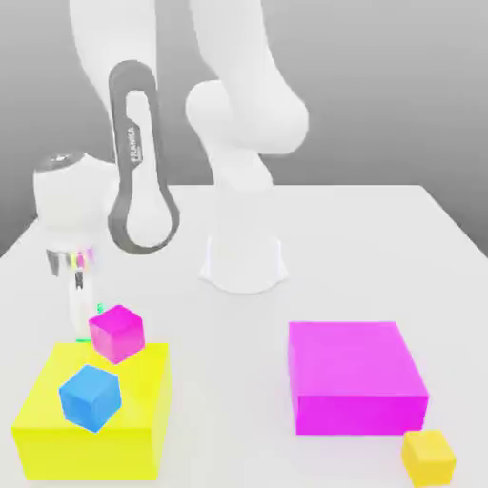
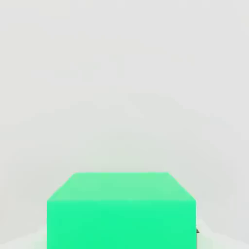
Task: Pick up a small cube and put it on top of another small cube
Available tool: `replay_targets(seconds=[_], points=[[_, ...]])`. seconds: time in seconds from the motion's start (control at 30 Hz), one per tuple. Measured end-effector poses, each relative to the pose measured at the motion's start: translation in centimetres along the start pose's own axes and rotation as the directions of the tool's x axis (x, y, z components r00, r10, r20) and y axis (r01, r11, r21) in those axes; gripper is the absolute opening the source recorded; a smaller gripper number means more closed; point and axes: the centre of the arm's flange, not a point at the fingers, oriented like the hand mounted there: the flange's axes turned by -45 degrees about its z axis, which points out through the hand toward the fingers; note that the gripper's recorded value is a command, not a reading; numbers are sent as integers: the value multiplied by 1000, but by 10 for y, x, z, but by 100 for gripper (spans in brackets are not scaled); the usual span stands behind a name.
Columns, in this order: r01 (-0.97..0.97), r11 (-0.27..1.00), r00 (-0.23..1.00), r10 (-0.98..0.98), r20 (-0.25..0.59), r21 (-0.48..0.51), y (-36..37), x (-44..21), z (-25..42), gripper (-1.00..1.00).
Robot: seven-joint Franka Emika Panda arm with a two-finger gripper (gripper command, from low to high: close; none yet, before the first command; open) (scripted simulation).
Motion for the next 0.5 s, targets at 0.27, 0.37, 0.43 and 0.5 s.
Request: replay_targets(seconds=[0.27, 0.37, 0.43, 0.5], points=[[-1, 1000, 1000, 1, 9, 7, -25, -1, -56, -100], [-6, 1000, 1000, 5, 14, 15, -63, -2, -88, -100], [-6, 1000, 1000, 6, 15, 16, -89, -7, -112, -100], [-6, 1000, 1000, 6, 15, 15, -114, -15, -137, -100]])
